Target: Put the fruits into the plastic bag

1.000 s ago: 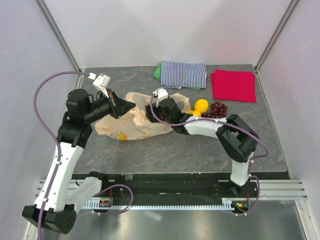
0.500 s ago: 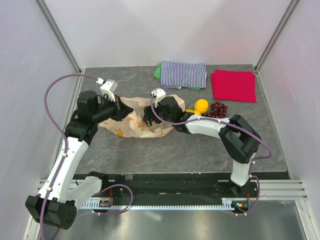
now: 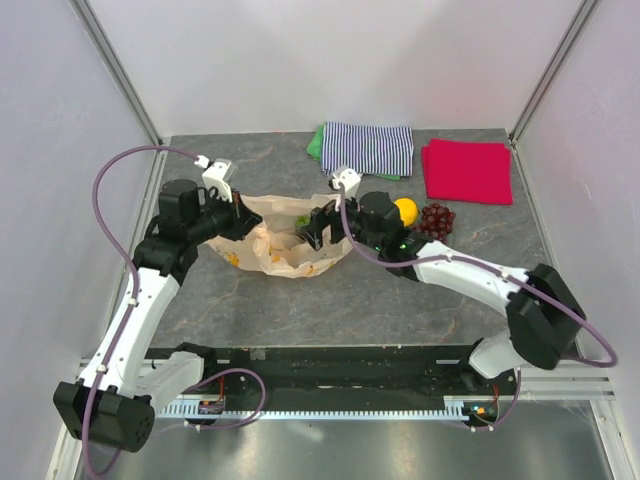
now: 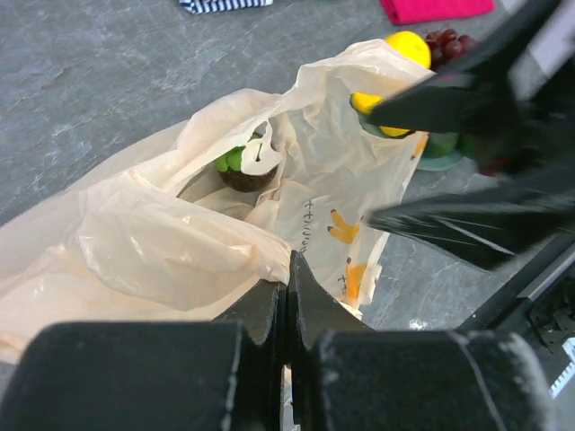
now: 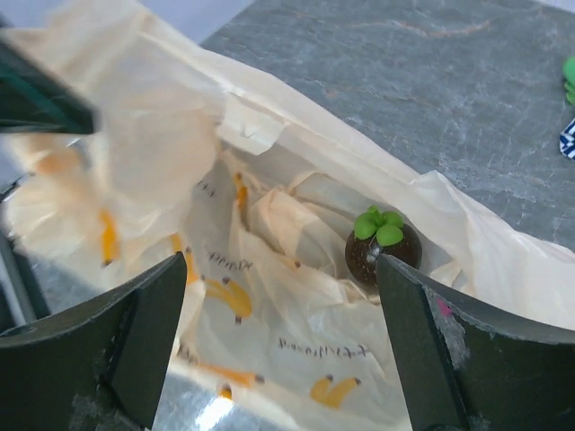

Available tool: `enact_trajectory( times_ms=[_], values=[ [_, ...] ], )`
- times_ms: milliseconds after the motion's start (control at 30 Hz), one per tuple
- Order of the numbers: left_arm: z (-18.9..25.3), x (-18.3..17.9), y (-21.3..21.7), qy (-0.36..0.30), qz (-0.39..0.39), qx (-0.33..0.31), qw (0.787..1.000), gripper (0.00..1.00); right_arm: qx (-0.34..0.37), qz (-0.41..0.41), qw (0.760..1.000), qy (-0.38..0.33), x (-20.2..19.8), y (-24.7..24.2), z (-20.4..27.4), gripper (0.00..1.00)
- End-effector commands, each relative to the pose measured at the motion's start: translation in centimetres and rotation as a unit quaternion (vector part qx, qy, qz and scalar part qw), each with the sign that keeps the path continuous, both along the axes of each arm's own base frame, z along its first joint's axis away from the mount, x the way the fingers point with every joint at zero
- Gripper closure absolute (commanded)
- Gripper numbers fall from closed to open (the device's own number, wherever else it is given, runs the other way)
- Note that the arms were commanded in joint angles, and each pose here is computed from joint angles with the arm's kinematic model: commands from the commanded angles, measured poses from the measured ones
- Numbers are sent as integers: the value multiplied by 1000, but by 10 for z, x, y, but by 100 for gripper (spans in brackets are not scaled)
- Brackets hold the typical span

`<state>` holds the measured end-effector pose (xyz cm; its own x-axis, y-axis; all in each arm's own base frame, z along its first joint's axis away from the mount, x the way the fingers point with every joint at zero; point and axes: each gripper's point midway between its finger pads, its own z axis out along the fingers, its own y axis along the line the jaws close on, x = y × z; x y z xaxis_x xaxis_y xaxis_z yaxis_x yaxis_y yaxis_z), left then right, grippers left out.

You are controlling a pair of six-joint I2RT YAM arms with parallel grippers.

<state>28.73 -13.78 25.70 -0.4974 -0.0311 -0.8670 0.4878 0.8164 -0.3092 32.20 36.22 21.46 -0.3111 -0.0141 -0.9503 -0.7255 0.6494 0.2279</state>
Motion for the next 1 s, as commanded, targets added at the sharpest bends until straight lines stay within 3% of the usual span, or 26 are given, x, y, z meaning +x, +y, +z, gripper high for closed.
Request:
enact_trajectory(
  times_ms=[0, 133, 267, 400, 633, 967],
  values=[
    [0, 10, 10, -14, 12, 33, 999, 98, 25, -7, 998, -62, -11, -29, 47, 6],
    [-9, 11, 16, -6, 24, 43, 999, 99, -20, -160, 987, -17, 18, -100, 37, 10],
    [-20, 9, 21, 3, 36, 52, 998, 98, -81, -349, 930, 83, 43, -196, -14, 9],
    [-21, 9, 21, 4, 37, 52, 998, 98, -81, -419, 890, 160, 26, -240, -44, 6],
    [-24, 8, 21, 9, 37, 53, 998, 98, -64, -518, 835, 174, 5, -295, -35, 2],
    [-25, 7, 22, 10, 41, 53, 998, 98, -90, -556, 784, 263, 0, -313, -90, 2]
  ],
)
